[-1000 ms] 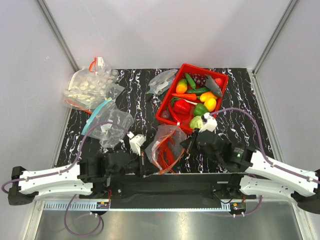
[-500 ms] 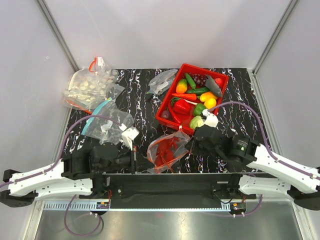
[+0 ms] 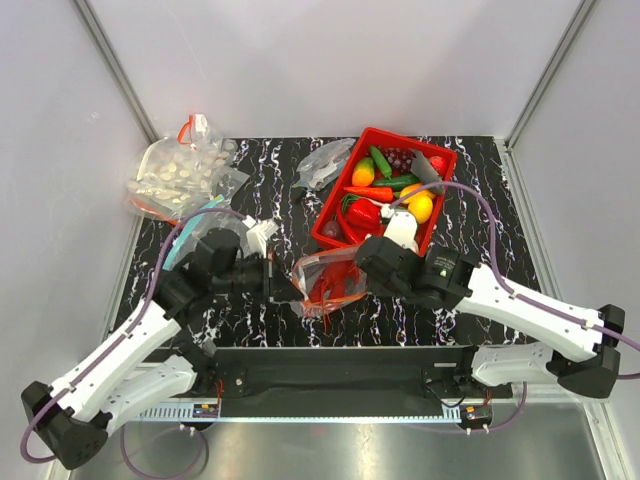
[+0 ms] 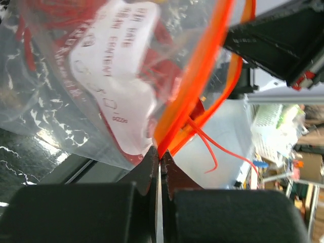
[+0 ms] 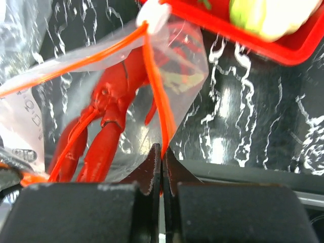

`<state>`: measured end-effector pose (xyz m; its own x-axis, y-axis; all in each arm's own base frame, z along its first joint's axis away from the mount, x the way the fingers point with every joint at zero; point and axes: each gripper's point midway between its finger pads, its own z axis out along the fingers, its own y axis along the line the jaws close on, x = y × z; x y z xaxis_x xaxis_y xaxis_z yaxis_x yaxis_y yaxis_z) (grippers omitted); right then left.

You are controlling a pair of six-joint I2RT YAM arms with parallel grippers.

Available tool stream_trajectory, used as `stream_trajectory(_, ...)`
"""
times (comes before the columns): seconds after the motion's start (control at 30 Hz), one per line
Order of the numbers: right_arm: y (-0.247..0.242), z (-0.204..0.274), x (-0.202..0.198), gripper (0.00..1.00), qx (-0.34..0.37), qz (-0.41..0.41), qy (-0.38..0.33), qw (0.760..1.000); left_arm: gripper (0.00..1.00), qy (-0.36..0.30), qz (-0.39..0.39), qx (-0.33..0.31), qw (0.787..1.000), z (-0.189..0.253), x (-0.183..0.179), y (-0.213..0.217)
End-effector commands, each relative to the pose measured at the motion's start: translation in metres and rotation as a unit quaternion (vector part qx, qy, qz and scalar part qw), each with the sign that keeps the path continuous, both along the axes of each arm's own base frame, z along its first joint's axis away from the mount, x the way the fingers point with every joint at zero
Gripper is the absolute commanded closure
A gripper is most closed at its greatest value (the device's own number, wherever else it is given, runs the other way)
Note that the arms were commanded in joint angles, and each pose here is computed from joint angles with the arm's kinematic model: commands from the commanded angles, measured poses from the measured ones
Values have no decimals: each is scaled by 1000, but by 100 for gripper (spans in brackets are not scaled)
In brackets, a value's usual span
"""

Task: Place the food in the zip-top bag and seal the zipper
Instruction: Place the fake lobster in the zipper food storage bag.

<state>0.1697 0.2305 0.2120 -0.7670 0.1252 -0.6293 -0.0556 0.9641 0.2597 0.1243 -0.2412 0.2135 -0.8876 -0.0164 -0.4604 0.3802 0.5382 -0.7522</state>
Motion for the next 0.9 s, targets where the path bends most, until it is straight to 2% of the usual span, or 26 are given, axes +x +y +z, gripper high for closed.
stream_trajectory(0.0, -12, 46, 21, 100, -10, -28, -64, 997, 100, -47, -77, -62, 994, 51, -11, -4)
stream_trajectory(0.23, 2, 84, 24, 98, 24, 8, -95, 995, 100, -79, -68, -57, 993, 92, 7, 2)
stream_trajectory(0.27, 7, 86, 26, 97, 36, 11, -99, 994, 100, -102, -63, -60, 991, 107, 12, 5)
stream_trajectory(0.3, 10, 81, 25, 95, 36, 18, -97, 994, 100, -97, -47, -51, 993, 107, 20, 10)
stream_trajectory(0.33, 12, 78, 25, 81, 34, 26, -96, 994, 100, -102, -42, -50, 993, 111, 23, 12)
stream_trajectory(0.37, 16, 79, 25, 76, 39, 31, -98, 994, 100, -114, -43, -50, 991, 117, 26, 13)
stream_trajectory(0.47, 23, 74, 22, 69, 40, 52, -91, 994, 100, -95, -45, -28, 994, 97, 32, 14)
stream_trajectory(0.53, 23, 71, 20, 69, 34, 62, -88, 994, 100, -74, -62, -33, 995, 78, 32, 8)
stream_trajectory(0.57, 25, 70, 18, 69, 38, 71, -86, 993, 100, -37, -72, -33, 996, 52, 26, 7)
stream_trajectory(0.67, 33, 69, 17, 68, 47, 97, -94, 990, 100, -18, -71, -25, 997, 21, 26, 6)
stream_trajectory(0.73, 48, 75, 14, 61, 69, 138, -106, 982, 100, -25, -68, -27, 997, 21, 26, 8)
stream_trajectory(0.87, 63, 73, 18, 57, 73, 175, -119, 975, 100, -52, -59, -21, 997, 38, 29, 12)
